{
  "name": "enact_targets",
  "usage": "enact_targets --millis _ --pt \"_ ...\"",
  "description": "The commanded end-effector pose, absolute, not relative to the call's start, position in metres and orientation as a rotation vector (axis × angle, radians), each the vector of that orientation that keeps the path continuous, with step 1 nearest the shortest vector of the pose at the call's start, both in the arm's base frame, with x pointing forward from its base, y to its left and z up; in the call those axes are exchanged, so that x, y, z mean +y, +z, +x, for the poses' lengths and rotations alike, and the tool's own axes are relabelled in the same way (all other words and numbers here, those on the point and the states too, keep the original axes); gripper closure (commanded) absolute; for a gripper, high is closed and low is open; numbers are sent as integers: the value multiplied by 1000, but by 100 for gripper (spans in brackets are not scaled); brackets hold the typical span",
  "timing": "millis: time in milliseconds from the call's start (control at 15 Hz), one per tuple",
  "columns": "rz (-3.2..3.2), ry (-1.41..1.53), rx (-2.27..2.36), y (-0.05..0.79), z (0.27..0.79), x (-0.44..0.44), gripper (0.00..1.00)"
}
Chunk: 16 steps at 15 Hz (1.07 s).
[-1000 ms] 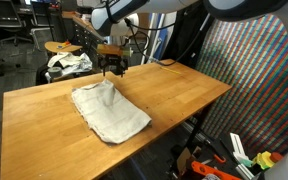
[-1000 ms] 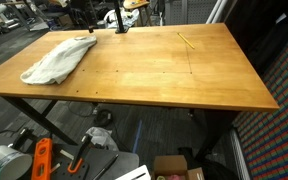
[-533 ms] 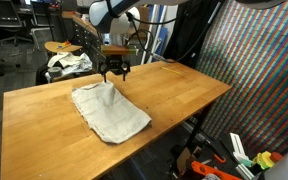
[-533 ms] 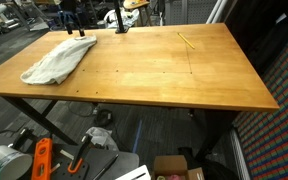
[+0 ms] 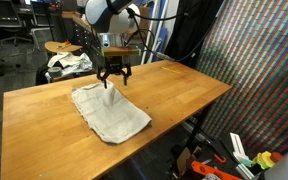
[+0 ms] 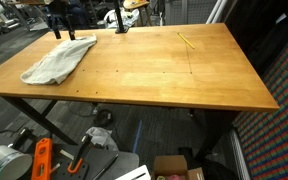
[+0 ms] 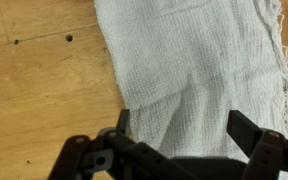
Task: Fold the towel in half
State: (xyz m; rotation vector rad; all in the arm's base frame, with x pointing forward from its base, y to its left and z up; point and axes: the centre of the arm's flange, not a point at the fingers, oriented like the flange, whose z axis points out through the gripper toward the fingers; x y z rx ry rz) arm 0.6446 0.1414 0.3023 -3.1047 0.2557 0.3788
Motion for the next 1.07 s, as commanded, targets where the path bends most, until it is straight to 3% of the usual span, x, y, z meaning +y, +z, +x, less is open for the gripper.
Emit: enact_targets --millis 0,267,600,1000 --pt "-3141 363 219 316 607 161 0" --pt "-3079 318 152 320 591 192 0" --pt "-3019 -17 256 318 601 229 0" --pt "-3128 15 316 321 598 236 0"
